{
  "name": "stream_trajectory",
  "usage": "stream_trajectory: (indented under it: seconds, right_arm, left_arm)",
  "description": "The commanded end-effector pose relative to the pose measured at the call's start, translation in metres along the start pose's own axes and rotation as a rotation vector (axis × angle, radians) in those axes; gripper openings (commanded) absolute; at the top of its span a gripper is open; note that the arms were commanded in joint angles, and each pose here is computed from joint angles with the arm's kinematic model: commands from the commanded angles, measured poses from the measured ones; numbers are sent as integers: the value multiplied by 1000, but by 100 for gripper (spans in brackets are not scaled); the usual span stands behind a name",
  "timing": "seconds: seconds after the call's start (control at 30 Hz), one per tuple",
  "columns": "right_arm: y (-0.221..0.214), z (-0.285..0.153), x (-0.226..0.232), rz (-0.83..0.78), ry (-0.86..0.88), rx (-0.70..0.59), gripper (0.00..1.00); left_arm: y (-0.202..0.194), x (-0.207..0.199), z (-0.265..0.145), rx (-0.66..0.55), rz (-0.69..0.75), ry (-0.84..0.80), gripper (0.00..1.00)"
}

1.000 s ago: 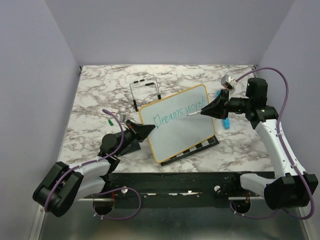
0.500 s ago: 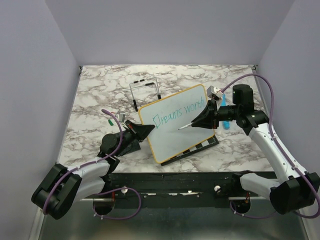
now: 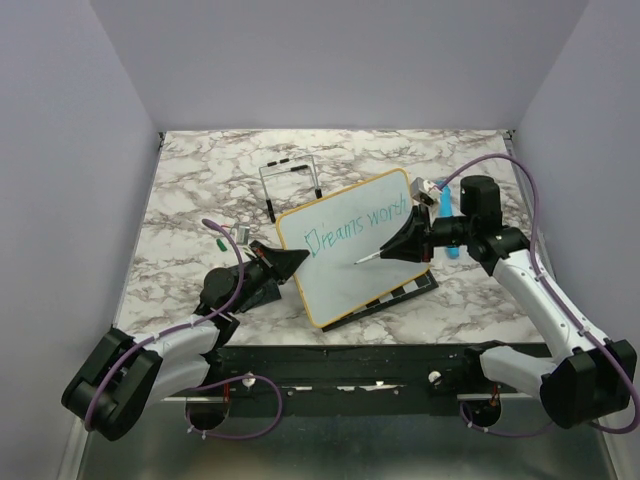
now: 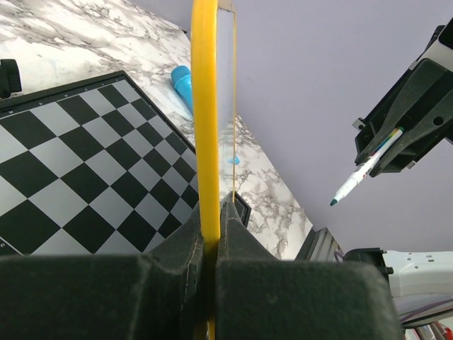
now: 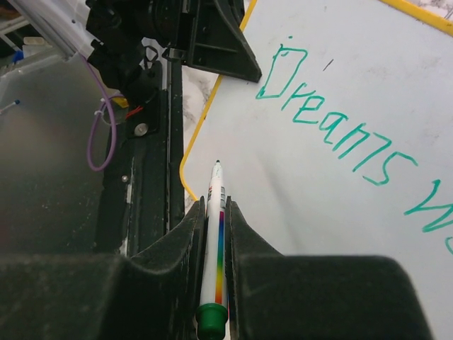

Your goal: Write a sentence on the whiteboard

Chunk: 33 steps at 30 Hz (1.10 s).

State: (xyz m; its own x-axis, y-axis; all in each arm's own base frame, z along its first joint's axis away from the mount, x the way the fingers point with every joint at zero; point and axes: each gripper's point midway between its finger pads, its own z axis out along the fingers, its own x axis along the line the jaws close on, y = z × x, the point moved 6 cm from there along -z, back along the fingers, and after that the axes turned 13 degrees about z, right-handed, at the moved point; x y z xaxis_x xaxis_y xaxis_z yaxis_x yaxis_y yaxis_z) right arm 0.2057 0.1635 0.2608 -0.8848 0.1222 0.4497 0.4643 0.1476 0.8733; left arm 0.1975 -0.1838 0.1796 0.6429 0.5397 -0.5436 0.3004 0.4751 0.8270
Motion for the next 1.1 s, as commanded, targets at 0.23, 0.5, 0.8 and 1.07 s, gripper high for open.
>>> stream_trajectory:
  seconds: [0.23,0.5,0.8,1.07]
  right_arm:
    - [-18,26,0,25,70,29,1]
    - [-25,31,-3,46,82,23,0]
    - [-28,33,-5,53,92,9,1]
    - [-29,40,-8,-6,71,10,0]
  left_arm:
    - [-6,4,-5,-2,66,6,0]
    - [-7,3,-6,-9,82,-15,0]
    - [-7,0,-5,-25,107,-51,0]
    - [-4,0,-6,-31,128,-45,0]
